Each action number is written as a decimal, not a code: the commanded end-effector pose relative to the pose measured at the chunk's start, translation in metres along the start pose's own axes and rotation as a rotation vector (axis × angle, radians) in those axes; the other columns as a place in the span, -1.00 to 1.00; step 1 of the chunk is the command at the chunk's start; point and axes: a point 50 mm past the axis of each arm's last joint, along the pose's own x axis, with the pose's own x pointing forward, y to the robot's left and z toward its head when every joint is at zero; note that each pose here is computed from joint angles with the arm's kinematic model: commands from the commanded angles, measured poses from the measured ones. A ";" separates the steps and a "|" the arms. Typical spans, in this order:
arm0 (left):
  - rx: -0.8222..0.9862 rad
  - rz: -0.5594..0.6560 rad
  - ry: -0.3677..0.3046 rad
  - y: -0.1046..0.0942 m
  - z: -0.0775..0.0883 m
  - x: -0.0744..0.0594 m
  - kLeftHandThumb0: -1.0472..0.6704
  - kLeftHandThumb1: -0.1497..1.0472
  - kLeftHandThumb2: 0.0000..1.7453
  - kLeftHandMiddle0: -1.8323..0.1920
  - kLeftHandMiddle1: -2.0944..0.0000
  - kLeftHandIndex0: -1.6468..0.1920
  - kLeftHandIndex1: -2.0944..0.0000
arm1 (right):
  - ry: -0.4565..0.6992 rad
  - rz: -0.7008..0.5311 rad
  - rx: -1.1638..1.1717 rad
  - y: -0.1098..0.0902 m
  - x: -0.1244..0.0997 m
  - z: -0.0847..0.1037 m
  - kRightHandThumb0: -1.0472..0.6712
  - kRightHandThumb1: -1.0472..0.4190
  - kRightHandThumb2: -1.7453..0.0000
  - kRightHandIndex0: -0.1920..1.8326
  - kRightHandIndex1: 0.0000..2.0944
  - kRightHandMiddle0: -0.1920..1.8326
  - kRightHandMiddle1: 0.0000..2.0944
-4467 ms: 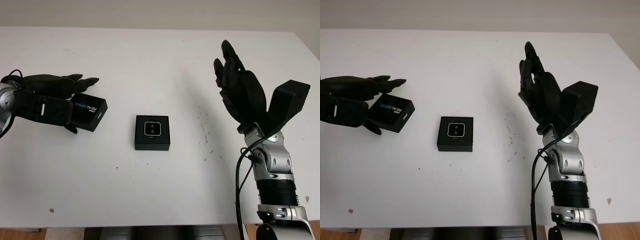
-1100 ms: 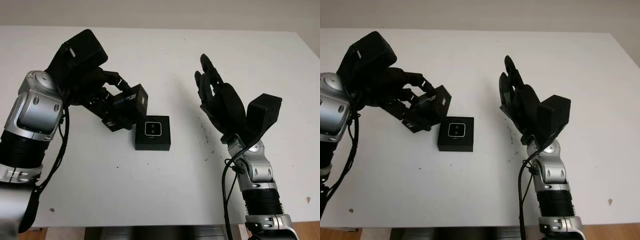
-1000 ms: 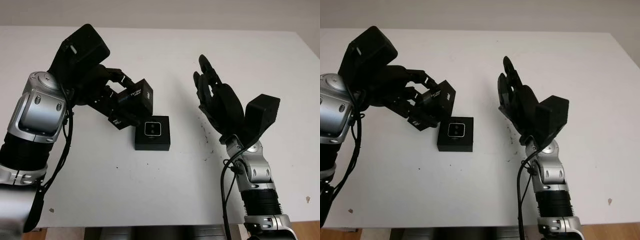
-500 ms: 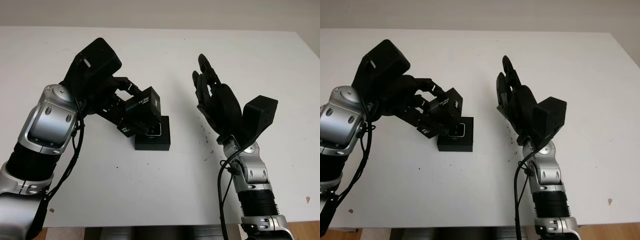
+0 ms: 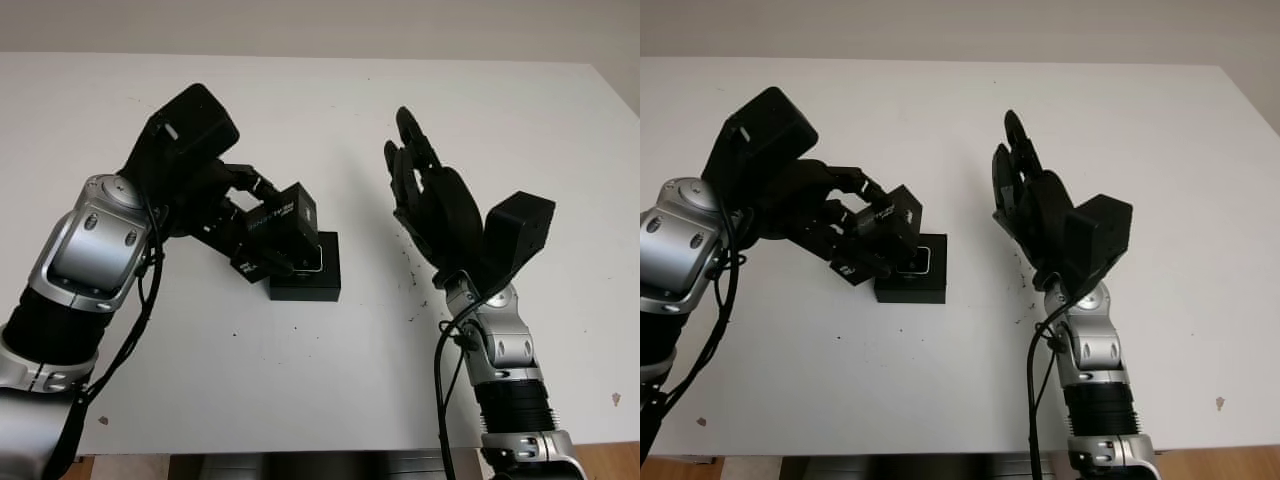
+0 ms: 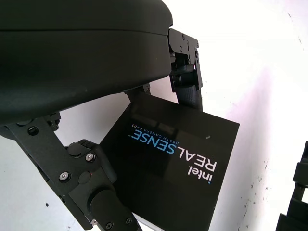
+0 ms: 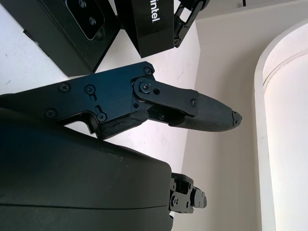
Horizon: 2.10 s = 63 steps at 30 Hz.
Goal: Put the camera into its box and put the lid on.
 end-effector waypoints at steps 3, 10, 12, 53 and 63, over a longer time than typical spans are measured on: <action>0.033 0.012 -0.023 0.000 -0.002 -0.001 -0.15 1.00 -0.78 0.54 -0.70 0.61 -0.59 | -0.005 -0.004 0.002 0.000 -0.002 -0.002 -0.61 -1.00 0.28 -0.88 -0.94 -0.87 -0.93; 0.017 0.021 -0.040 0.000 -0.004 0.003 -0.13 1.00 -0.75 0.57 -0.66 0.64 -0.57 | -0.008 -0.005 0.008 -0.001 -0.002 -0.004 -0.60 -1.00 0.28 -0.88 -0.95 -0.87 -0.94; 0.029 0.010 -0.047 -0.002 -0.005 0.005 -0.14 1.00 -0.74 0.58 -0.65 0.65 -0.56 | -0.007 -0.006 0.008 -0.001 -0.002 -0.004 -0.60 -1.00 0.27 -0.88 -0.95 -0.87 -0.94; 0.145 -0.181 -0.106 -0.053 0.003 0.010 -0.30 1.00 -0.65 0.88 -0.29 0.95 -0.42 | -0.003 -0.017 0.031 0.003 -0.001 -0.010 -0.60 -1.00 0.31 -0.89 -0.95 -0.88 -0.95; 0.249 -0.297 -0.077 -0.058 0.015 0.001 -0.38 1.00 -0.63 0.97 0.80 1.00 0.82 | -0.009 -0.019 0.024 0.004 0.001 -0.010 -0.60 -1.00 0.30 -0.88 -0.95 -0.87 -0.94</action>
